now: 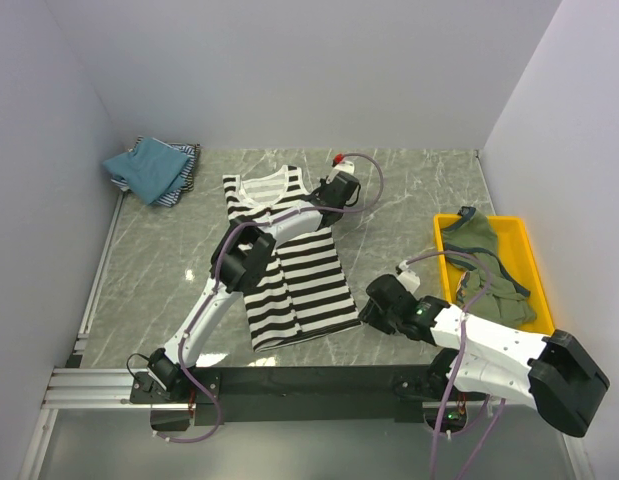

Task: Fold and stack the tank tops
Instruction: Fold the tank top

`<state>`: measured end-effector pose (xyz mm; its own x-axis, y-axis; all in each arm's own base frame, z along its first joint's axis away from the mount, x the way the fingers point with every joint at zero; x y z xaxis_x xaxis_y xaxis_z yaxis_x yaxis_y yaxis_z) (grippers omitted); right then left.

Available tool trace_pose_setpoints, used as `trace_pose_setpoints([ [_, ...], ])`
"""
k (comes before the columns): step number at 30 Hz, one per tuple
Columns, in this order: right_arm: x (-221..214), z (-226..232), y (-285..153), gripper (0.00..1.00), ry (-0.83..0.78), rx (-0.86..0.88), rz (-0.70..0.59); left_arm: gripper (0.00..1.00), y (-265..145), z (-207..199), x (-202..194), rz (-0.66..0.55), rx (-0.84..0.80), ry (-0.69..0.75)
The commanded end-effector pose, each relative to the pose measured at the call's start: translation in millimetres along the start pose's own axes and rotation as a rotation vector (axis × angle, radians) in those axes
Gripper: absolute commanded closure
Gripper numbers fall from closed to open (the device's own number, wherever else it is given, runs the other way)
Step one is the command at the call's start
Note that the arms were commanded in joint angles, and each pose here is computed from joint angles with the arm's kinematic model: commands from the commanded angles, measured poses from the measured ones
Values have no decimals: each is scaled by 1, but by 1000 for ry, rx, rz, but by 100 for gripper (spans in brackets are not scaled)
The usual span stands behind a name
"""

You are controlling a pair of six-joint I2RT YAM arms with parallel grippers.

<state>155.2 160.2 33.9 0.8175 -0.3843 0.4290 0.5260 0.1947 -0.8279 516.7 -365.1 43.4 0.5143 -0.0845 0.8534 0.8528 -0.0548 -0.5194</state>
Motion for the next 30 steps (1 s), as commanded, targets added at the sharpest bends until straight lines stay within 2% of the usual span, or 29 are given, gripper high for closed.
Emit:
trace_pose_setpoints([
  [1,-2,-2,-2,56,3,0,-10,91,-15,-3,24,-45,-9,-7],
  [6,-4,3,-4,55,-23,14,-10,99,-20,0,32,-68,-1,-21],
  [17,-10,8,-1,54,-64,-13,0,100,-30,2,49,-112,-10,-53],
  [21,-10,6,2,73,-66,-37,-6,99,-33,3,52,-119,-14,-60],
  [22,-10,5,3,82,-70,-44,-7,99,-35,2,55,-125,-19,-65],
  [25,-10,6,3,98,-79,-46,-8,99,-38,2,57,-131,-28,-78],
  [30,-4,17,-9,100,-130,-54,-55,99,-48,12,70,-143,-38,-152],
])
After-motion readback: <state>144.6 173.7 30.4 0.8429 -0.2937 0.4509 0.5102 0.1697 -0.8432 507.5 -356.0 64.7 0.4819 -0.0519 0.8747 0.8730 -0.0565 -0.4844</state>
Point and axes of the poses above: each gripper's point midway between its finger pads, its own y axis out along the fingers, its own z axis along the line the jaws close on, x = y × z, the point moved 2 cm from there along -y, back along the fingers, and after that the axes turned 7 degrees about -y, right-handed, at the moved point
